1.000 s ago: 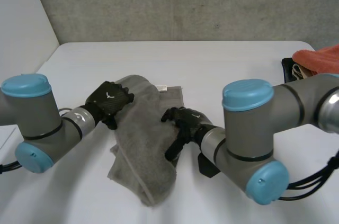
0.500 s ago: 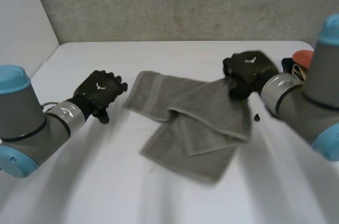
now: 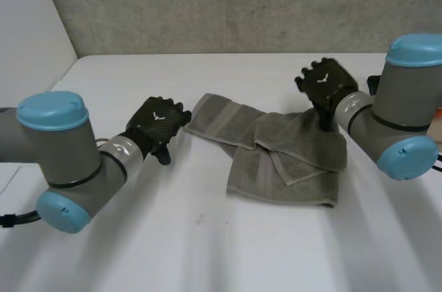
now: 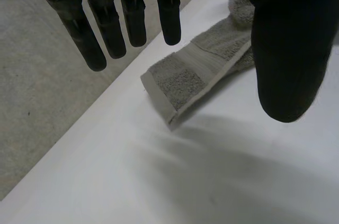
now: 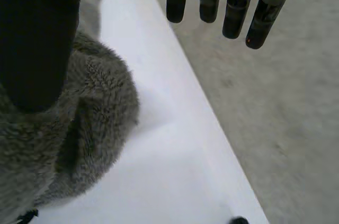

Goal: Fold the laundry.

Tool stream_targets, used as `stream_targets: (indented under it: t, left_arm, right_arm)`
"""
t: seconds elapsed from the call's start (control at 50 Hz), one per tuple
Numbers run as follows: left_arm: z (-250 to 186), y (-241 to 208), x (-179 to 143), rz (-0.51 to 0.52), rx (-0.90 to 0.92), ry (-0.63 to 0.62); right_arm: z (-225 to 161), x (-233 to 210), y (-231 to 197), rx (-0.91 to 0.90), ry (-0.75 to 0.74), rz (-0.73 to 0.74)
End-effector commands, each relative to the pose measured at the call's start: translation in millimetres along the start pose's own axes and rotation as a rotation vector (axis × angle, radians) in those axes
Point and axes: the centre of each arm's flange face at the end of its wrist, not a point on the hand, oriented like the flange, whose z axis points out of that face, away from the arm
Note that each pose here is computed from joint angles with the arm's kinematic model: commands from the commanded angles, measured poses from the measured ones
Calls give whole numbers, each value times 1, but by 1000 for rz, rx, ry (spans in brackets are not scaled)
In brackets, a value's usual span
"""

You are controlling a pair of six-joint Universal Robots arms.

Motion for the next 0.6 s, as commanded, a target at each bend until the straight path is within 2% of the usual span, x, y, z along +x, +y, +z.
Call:
stream_targets:
  t: [0.02, 0.04, 0.1, 0.16, 0.24, 0.38, 0.6]
  left_arm:
    - [4, -10, 5, 7, 28, 0]
    - [4, -11, 7, 8, 30, 4]
    - [4, -12, 9, 10, 35, 7]
    - [4, -13, 12, 10, 37, 16]
    - [2, -15, 18, 11, 41, 29]
    - [1, -14, 19, 10, 37, 32]
    - [2, -11, 17, 3, 29, 27]
  right_arm:
    - [-45, 33, -26, 26, 95, 318]
    - [-54, 41, -27, 29, 115, 409]
    - [-62, 55, -14, -9, 152, 525]
    - [-71, 62, 19, -144, 165, 665]
    - [-79, 52, 42, -252, 108, 774]
    - [-76, 34, 68, -319, 42, 999]
    - [-49, 16, 93, -336, 8, 1045]
